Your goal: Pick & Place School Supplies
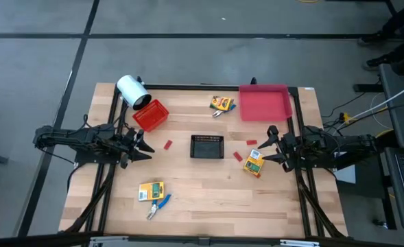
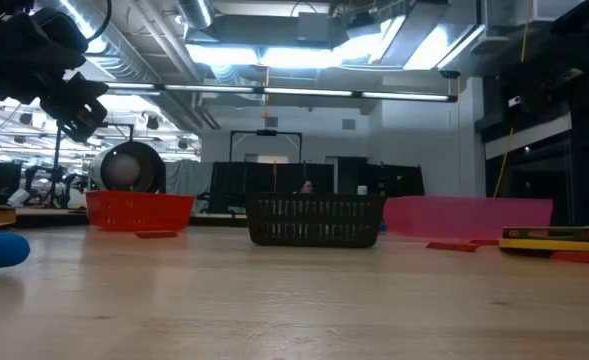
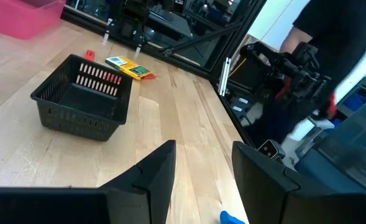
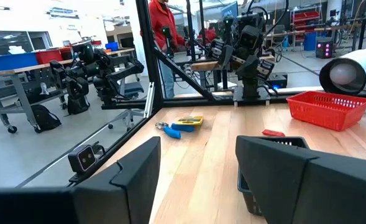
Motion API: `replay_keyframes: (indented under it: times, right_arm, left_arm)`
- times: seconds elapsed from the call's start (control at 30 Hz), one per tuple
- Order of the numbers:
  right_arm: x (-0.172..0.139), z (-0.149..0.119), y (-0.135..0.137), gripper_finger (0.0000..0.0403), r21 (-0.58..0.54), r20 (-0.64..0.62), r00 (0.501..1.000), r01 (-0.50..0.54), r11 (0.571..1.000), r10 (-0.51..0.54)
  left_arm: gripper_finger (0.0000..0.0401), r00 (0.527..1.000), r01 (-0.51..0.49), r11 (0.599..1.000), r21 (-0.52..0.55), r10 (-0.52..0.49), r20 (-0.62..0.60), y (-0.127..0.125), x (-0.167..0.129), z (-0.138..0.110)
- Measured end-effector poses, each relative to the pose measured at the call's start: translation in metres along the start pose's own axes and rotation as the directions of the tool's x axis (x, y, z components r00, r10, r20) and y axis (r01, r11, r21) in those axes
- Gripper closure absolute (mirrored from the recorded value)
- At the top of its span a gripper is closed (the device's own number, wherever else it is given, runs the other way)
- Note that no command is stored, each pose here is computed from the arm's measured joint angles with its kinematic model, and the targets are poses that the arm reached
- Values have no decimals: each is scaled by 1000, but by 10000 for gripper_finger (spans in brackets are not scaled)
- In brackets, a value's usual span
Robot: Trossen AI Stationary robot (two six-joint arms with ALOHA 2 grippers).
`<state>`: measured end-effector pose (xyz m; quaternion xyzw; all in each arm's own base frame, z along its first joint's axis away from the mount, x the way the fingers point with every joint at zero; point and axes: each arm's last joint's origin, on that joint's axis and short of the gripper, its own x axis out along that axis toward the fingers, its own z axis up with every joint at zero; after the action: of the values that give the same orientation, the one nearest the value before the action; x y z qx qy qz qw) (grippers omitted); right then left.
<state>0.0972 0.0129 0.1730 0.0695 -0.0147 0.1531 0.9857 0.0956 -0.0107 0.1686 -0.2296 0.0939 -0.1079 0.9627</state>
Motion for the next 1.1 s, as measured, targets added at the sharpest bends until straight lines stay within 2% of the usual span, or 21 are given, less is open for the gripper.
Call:
replay_keyframes:
  times: [0.07, 0.17, 0.3, 0.37, 0.47, 0.53, 0.67, 0.8, 0.93, 1.0, 1.1]
  right_arm:
    - [0, 3, 0, 188, 37, 26, 1000, -6, 999, 5]
    - [0, 7, 1, 188, 221, 76, 997, -16, 975, -1]
    - [-1, 15, -1, 188, 376, 171, 981, 24, 926, -95]
    - [-2, 18, -2, 188, 503, 203, 971, 9, 864, -128]
    - [-2, 17, -3, 188, 707, 192, 967, -19, 707, -166]
    - [-1, 12, -4, 188, 789, 141, 974, -3, 614, -177]
    - [1, 6, -5, 188, 864, 76, 983, 18, 502, -166]
    - [2, 5, -4, 188, 897, 61, 991, 0, 443, -123]
    - [2, 5, -4, 188, 934, 64, 985, -2, 358, -160]
    - [2, 6, -4, 188, 940, 76, 980, -10, 342, -182]
    - [2, 8, -2, 188, 936, 109, 961, -13, 352, -255]
  left_arm:
    - [246, 1000, 0, 1000, 0, 0, 0, 0, 0, 0]
    - [246, 1000, 0, 1000, 0, 0, 0, 0, 0, 0]
    - [246, 1000, 0, 1000, 0, 0, 0, 0, 0, 0]
    - [246, 1000, 0, 1000, 0, 0, 0, 0, 0, 0]
    - [246, 1000, 0, 1000, 0, 0, 0, 0, 0, 0]
    - [246, 1000, 0, 1000, 0, 0, 0, 0, 0, 0]
    - [246, 1000, 0, 1000, 0, 0, 0, 0, 0, 0]
    - [246, 1000, 0, 1000, 0, 0, 0, 0, 0, 0]
    - [246, 1000, 0, 1000, 0, 0, 0, 0, 0, 0]
    - [246, 1000, 0, 1000, 0, 0, 0, 0, 0, 0]
    - [246, 1000, -19, 1000, -9, 20, 20, 0, 0, 1]
